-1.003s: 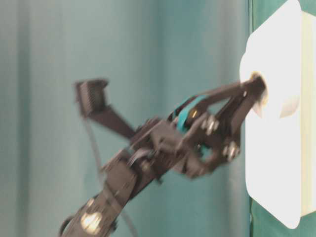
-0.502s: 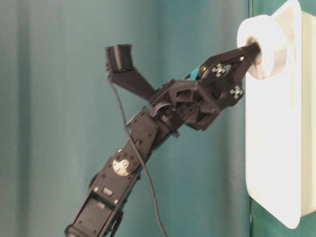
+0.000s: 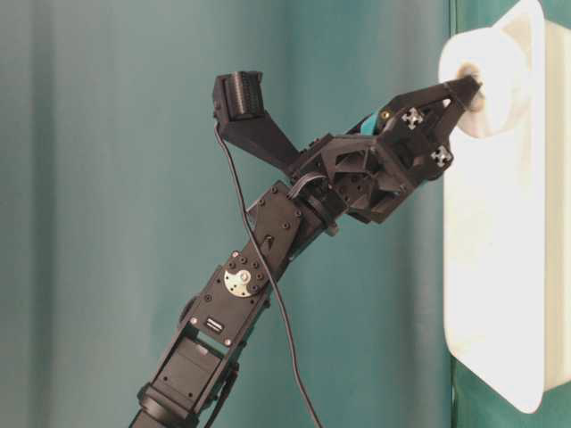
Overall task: Put the tape into the white case with the left arm.
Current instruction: 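Open the left gripper to release the white tape in the tray, then withdraw the left gripper back toward the left side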
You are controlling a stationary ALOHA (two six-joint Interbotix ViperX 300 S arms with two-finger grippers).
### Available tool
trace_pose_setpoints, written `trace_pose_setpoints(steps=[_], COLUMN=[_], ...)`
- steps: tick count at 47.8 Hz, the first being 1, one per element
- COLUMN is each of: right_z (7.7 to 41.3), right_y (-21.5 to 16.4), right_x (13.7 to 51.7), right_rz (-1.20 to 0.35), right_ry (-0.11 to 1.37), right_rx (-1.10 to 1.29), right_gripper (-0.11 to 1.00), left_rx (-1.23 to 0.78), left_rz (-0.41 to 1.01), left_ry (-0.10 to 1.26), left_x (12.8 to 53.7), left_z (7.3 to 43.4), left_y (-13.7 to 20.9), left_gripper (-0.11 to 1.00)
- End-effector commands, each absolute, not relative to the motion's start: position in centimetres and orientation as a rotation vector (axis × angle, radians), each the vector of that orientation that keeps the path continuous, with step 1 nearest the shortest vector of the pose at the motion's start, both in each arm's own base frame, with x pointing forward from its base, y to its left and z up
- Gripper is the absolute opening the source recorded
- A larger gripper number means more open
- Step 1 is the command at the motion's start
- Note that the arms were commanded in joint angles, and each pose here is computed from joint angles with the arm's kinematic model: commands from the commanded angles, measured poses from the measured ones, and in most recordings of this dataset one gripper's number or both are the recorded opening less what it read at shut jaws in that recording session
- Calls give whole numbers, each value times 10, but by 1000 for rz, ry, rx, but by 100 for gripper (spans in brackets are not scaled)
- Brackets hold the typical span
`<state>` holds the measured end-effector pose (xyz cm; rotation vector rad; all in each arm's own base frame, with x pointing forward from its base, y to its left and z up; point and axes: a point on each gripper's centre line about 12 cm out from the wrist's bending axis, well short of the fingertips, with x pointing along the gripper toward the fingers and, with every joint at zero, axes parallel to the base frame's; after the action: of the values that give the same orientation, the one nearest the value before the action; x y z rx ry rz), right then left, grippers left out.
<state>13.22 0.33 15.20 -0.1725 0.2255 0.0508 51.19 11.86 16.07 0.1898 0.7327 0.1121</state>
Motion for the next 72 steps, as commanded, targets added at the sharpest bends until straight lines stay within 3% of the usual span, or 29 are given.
trace_pose_setpoints(steps=[1, 5, 8, 16, 41, 72], right_z=[146, 146, 146, 146, 146, 146], right_y=[4, 4, 3, 3, 4, 4], right_x=[131, 131, 131, 131, 131, 131], right_rz=[56, 55, 54, 54, 56, 56], right_ry=[238, 240, 239, 239, 238, 238], right_rx=[-177, -175, -177, -175, -175, -178], right_gripper=[-9, -9, -9, -9, -9, -9], left_rx=[197, 197, 194, 194, 255, 174], left_rz=[122, 122, 121, 113, -39, -124], left_ry=[686, 683, 678, 659, 499, 243], left_x=[510, 505, 500, 486, 433, 349], left_z=[182, 187, 192, 207, 248, 265], left_y=[120, 118, 115, 105, 13, -38], left_gripper=[64, 86, 94, 90, 88, 88])
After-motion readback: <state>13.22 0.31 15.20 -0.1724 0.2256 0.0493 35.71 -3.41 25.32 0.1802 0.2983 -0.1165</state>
